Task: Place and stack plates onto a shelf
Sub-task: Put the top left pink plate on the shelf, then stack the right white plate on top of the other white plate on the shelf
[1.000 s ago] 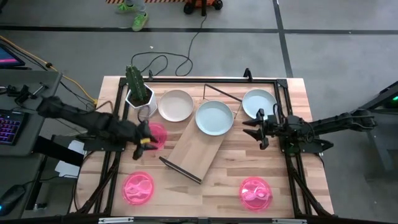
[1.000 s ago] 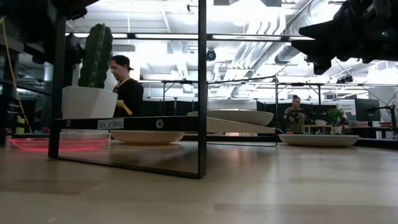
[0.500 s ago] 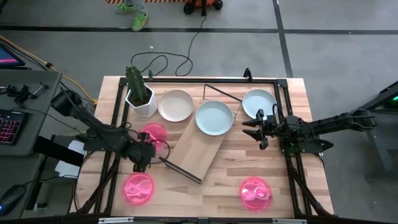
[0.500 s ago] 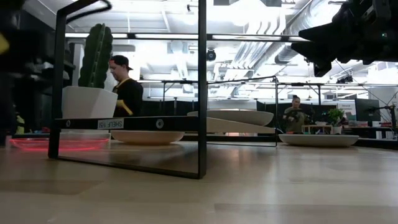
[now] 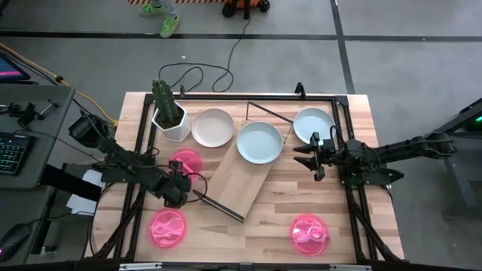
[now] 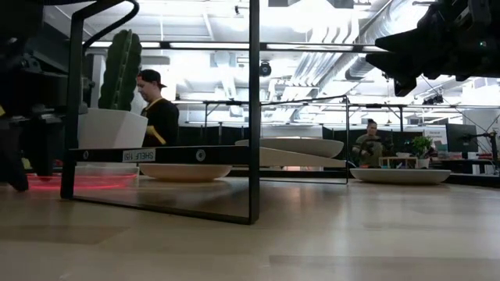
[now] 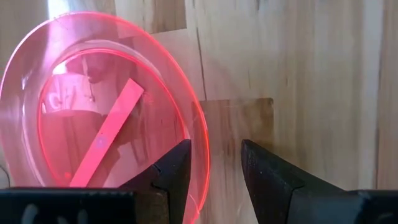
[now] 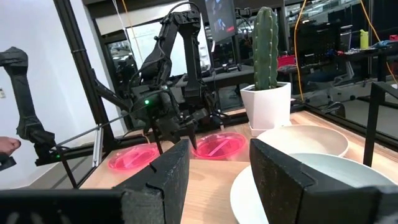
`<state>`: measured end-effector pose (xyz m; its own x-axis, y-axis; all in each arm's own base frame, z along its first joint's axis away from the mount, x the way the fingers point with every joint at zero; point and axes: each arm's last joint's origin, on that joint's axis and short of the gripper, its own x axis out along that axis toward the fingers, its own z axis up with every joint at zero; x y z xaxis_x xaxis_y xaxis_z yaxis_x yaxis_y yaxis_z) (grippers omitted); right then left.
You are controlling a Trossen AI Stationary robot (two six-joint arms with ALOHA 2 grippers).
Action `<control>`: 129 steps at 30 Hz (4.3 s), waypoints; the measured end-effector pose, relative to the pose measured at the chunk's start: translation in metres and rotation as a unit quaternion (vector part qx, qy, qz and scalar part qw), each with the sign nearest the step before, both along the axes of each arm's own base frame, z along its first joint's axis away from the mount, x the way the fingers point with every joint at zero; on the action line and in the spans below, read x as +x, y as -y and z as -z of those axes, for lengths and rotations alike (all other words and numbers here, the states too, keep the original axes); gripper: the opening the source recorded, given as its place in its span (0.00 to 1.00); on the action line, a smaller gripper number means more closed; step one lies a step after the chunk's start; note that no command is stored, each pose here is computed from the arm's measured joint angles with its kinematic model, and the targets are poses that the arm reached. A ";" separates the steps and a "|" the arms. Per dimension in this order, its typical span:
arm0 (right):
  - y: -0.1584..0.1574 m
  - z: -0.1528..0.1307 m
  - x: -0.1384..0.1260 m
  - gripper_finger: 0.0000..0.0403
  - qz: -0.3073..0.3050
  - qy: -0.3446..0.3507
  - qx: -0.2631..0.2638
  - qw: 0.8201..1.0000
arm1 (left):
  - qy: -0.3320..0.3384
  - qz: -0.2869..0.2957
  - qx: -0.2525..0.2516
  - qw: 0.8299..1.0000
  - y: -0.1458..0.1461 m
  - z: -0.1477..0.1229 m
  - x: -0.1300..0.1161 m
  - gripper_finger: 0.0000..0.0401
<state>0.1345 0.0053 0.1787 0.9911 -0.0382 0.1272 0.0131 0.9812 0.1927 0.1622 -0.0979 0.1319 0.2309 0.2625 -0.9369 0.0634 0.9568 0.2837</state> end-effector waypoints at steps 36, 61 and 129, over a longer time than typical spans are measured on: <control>0.000 0.001 0.000 0.39 0.000 -0.004 0.000 1.000 | 0.171 0.192 0.079 0.963 -0.019 -0.129 0.089 0.00; 0.000 0.004 0.000 0.39 -0.002 -0.021 0.012 1.000 | 0.192 0.309 -0.019 0.931 0.010 -0.107 0.118 0.00; 0.000 0.006 0.001 0.39 -0.001 -0.029 0.010 1.000 | 0.505 0.095 -0.080 0.854 -0.024 -0.156 0.019 0.02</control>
<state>0.1350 0.0053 0.1731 0.9968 -0.0381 0.0697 0.0225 0.9771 0.2116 0.1810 -0.0744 0.2878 0.9667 0.0171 -0.2552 0.0225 0.9882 0.1516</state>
